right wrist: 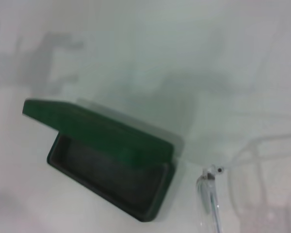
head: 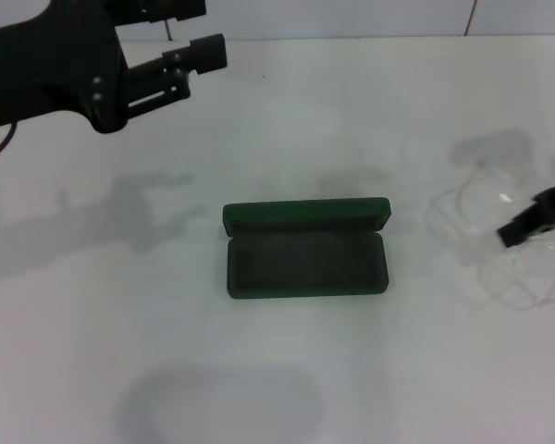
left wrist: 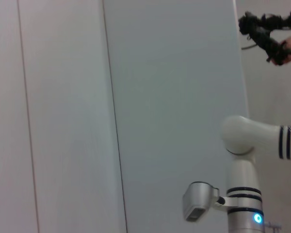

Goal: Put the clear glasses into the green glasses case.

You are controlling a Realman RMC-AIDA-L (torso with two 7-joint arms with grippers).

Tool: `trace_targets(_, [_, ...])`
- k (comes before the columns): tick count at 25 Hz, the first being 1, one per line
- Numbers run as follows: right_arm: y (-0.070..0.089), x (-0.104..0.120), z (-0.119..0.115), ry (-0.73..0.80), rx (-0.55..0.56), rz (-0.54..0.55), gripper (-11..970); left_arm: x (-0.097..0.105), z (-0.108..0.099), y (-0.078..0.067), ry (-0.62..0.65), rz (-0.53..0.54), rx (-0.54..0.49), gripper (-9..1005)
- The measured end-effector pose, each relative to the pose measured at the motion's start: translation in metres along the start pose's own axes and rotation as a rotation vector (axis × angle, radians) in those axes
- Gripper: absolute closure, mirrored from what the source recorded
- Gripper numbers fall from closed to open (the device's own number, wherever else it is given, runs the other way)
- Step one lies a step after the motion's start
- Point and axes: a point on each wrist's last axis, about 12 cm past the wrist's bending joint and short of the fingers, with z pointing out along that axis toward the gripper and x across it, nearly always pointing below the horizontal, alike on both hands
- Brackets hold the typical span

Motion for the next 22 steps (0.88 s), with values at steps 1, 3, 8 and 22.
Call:
trace_targets(1, [-0.003, 0.003, -0.004, -0.017, -0.004, 0.005, 834, 0.000, -0.001, 0.000, -0.005, -0.007, -0.003, 556])
trace_targets(3, [-0.009, 0.012, -0.015, -0.056, -0.015, 0.011, 841, -0.001, -0.004, -0.001, -0.018, -0.017, -0.011, 557])
trace_targets(8, [-0.004, 0.029, -0.032, -0.132, -0.088, -0.056, 841, -0.002, -0.006, -0.003, -0.061, -0.062, -0.020, 558])
trace_targets(22, [0.070, 0.035, -0.060, -0.342, -0.186, -0.772, 842, 0.002, -0.005, -0.013, -0.351, -0.211, 0.075, 562])
